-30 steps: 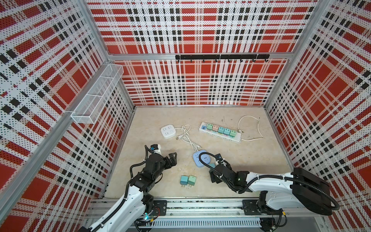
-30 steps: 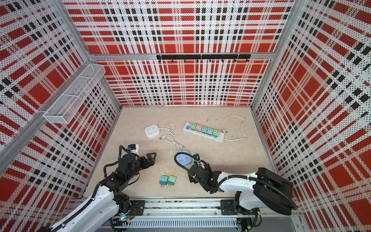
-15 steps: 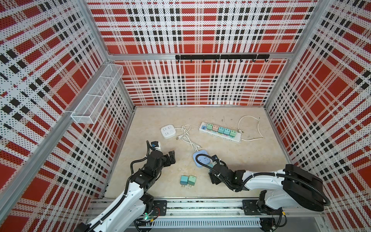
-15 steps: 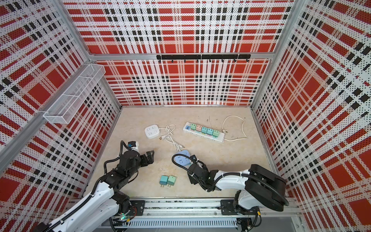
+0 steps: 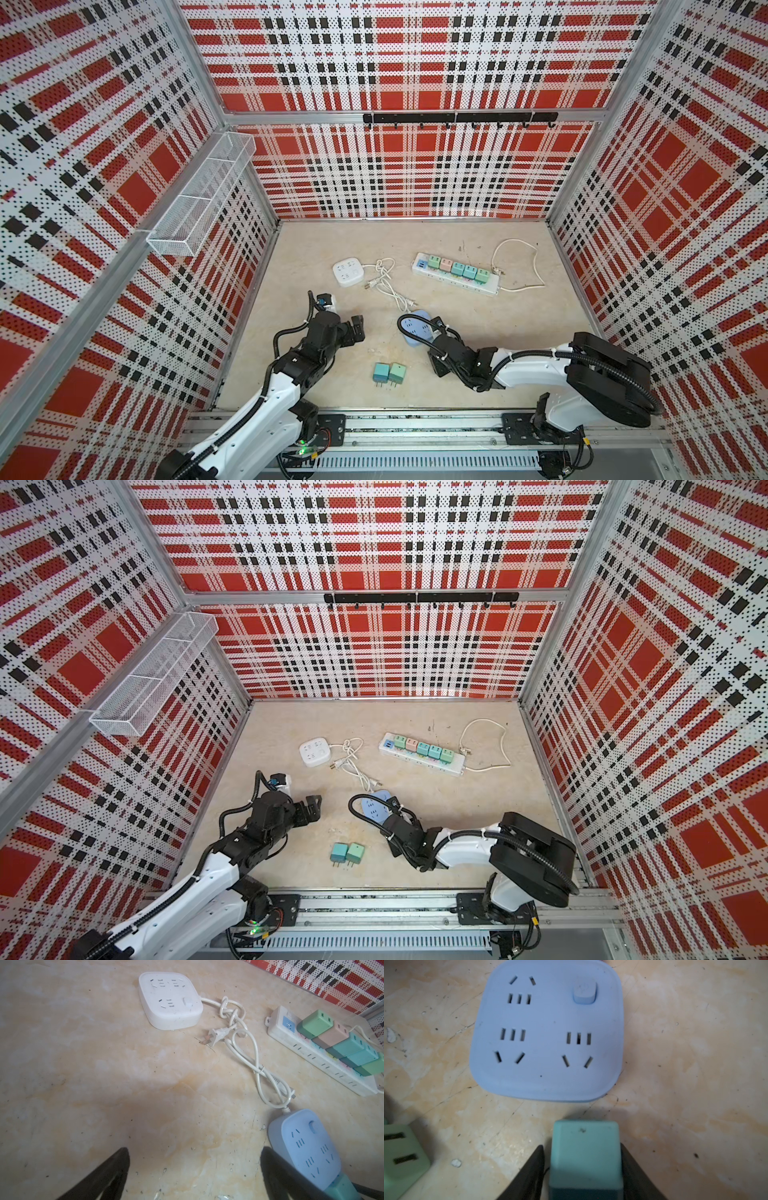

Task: Insert plugs into power strip
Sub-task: Pick up the plug from the bottom-center of the table.

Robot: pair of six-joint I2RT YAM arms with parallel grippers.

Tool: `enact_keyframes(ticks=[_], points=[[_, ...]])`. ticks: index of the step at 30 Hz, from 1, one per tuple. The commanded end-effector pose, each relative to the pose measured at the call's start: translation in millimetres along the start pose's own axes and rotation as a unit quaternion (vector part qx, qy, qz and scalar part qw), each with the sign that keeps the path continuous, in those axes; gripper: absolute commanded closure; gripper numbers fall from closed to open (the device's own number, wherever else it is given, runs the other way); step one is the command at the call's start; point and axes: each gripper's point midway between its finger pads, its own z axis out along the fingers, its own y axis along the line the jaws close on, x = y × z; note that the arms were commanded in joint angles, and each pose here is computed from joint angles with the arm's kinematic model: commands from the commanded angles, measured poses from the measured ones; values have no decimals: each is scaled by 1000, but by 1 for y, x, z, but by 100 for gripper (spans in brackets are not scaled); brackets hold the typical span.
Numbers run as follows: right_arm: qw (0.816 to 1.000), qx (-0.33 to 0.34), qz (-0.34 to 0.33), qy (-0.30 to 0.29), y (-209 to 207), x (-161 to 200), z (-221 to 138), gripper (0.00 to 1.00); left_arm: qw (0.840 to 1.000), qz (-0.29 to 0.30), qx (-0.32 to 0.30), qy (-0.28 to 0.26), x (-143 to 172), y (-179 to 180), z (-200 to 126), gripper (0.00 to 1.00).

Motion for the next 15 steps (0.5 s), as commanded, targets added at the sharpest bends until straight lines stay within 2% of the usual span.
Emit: enact_keyframes(ticks=[1,7,15], points=[[1000,11,-11,16,-4,9,4,52,1000,4,11,-13,-8,-6,-3,1],[1000,6,-11,-21,-4,-10,-8,59,999,5,-13,-28,-12,3,-5,0],[991,11,-26,-131,-13,-63,-50,67,1000,10,0,-28,-12,-2,-7,1]])
